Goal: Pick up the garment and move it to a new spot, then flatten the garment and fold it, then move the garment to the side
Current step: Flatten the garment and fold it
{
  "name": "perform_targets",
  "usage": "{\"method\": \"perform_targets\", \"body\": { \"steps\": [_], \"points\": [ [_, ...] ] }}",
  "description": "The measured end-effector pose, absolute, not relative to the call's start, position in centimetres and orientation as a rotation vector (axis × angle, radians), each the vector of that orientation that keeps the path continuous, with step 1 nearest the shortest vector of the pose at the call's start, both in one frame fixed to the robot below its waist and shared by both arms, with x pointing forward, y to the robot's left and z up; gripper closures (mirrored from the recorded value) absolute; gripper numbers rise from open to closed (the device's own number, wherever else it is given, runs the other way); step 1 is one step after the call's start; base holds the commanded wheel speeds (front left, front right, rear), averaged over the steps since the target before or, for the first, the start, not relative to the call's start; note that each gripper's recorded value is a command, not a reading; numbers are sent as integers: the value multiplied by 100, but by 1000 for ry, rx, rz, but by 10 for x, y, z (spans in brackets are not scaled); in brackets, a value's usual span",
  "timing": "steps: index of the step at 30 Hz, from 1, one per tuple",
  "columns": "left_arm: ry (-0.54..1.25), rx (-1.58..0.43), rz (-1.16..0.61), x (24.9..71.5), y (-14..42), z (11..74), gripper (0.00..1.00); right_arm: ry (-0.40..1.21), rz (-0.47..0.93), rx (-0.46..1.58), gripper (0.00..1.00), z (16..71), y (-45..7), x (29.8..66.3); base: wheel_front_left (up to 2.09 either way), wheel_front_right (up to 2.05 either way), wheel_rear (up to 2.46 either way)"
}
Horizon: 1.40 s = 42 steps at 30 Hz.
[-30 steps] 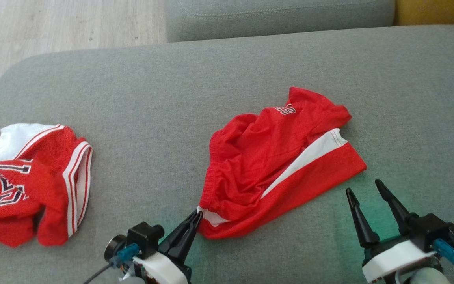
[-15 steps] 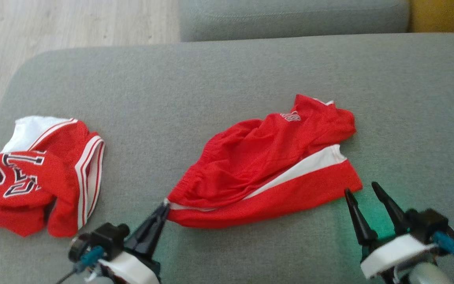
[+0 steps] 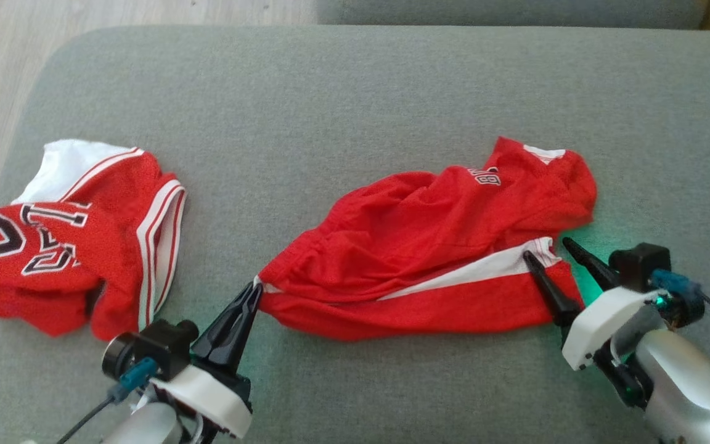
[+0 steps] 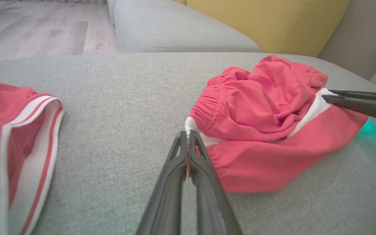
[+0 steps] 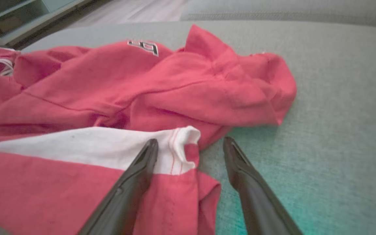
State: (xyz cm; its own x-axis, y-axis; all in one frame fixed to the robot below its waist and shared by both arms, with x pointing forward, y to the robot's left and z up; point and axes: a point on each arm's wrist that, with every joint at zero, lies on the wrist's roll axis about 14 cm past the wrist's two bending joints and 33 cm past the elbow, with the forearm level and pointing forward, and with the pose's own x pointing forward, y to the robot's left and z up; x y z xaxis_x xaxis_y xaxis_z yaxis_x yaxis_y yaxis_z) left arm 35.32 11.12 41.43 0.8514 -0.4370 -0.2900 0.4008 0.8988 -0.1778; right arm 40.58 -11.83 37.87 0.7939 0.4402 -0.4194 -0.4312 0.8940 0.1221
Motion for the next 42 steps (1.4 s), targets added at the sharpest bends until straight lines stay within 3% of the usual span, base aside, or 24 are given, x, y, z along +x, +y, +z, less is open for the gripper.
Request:
{"method": "perform_targets", "body": {
  "steps": [2,3,4,5,13,21,27,30,34,41,42],
  "points": [
    [329,-112,-438,355,112,415,100,504,485,8,0,369,-116,406,0,0,0],
    [330,-114,-435,355,112,414,100,511,499,0,16,368,-113,407,0,0,0],
    [332,-114,-431,355,113,413,100,508,511,-8,87,368,-111,409,0,0,0],
    [332,-113,-426,355,114,413,100,503,524,-18,100,369,-109,411,0,0,0],
    [224,-159,-460,367,106,446,100,342,503,40,100,414,-120,440,0,0,0],
    [-168,-216,-634,455,67,591,100,-89,405,-79,100,565,-177,525,0,0,0],
    [-330,-199,-750,517,22,674,100,-167,309,-191,100,623,-211,571,0,0,0],
    [-256,-192,-776,538,3,653,100,-93,295,-214,100,604,-219,579,0,0,0],
    [-73,-193,-810,534,-14,568,100,65,298,-200,100,533,-227,564,0,0,0],
    [281,-246,-752,467,3,421,100,364,276,-53,100,394,-223,481,0,0,0],
    [303,-251,-744,459,5,413,100,389,277,-32,75,384,-220,469,0,0,0]
  ]
}}
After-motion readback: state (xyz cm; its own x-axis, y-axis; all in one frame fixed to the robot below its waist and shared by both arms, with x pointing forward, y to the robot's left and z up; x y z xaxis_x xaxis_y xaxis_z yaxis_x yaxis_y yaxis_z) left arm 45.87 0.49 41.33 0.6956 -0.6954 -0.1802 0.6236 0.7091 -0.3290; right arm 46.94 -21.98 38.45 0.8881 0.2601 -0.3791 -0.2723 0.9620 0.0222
